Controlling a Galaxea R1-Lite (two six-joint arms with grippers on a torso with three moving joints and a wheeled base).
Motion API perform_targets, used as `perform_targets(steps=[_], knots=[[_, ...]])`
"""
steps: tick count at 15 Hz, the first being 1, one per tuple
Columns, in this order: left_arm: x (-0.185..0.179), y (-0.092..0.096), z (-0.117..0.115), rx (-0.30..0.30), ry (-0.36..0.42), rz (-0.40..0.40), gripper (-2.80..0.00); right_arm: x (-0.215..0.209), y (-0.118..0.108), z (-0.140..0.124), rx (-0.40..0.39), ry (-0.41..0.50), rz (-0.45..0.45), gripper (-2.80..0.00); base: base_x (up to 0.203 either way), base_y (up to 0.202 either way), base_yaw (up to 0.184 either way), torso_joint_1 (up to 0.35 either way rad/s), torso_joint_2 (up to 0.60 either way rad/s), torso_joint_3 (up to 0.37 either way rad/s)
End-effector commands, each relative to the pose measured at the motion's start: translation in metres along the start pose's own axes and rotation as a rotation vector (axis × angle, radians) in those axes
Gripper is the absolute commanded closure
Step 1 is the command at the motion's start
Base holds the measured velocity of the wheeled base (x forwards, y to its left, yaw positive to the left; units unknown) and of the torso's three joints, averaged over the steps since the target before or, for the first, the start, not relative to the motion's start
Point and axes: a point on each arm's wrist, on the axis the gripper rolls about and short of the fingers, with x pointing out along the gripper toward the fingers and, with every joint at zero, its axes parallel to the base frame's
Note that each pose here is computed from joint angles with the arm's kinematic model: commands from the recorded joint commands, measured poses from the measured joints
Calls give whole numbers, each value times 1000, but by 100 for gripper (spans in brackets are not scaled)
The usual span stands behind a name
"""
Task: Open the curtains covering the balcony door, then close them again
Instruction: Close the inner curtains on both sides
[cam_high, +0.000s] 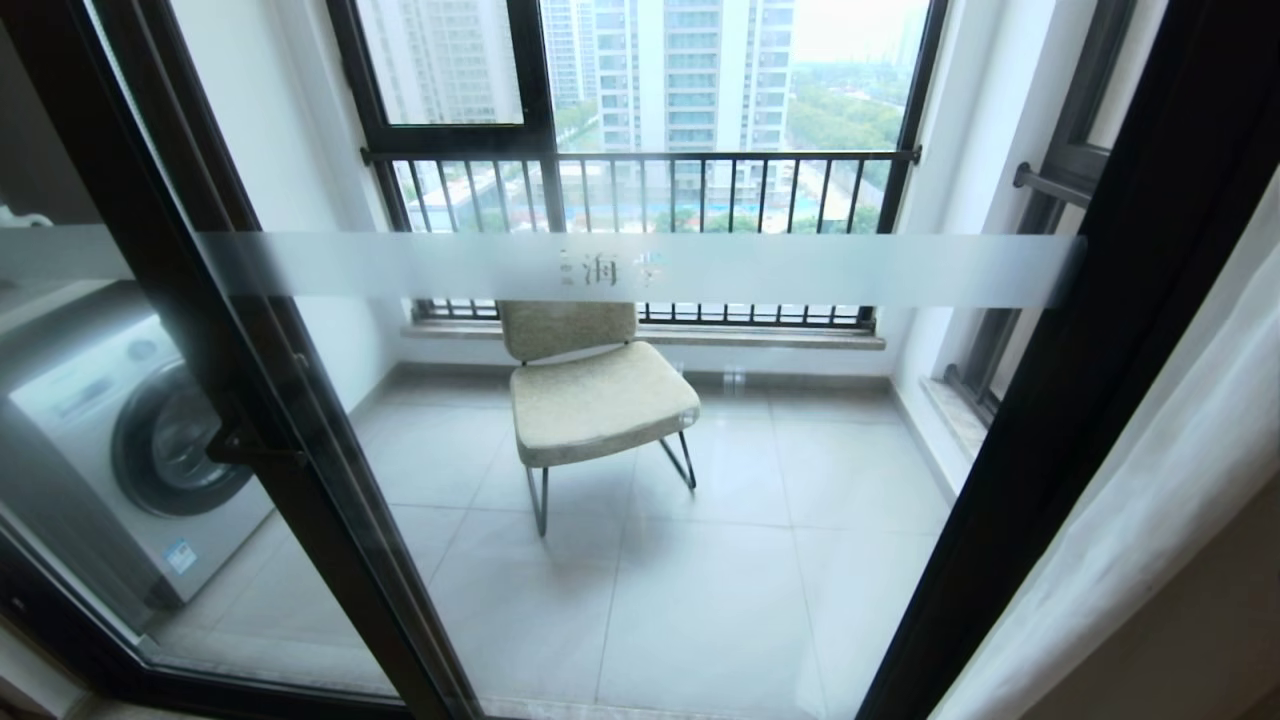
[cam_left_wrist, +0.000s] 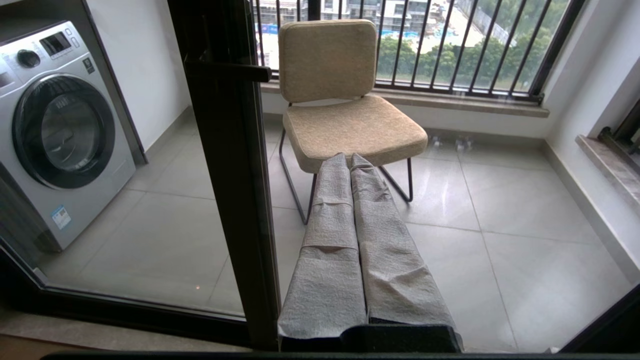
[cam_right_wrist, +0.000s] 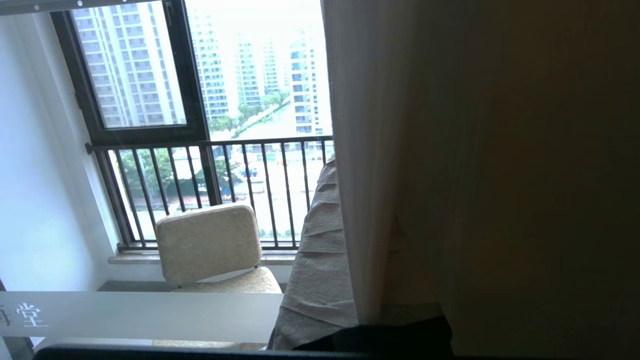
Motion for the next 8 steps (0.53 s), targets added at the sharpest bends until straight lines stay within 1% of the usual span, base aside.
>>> perform_targets(steps=[1,8], knots=[[0,0,0,-1,-1,0,0,0,-1,-4,0,16,-3,0,0,0,0,0,0,0],[0,0,0,-1,-1,0,0,-1,-4,-8,-5,25,-21,0,0,0,0,0,0,0]])
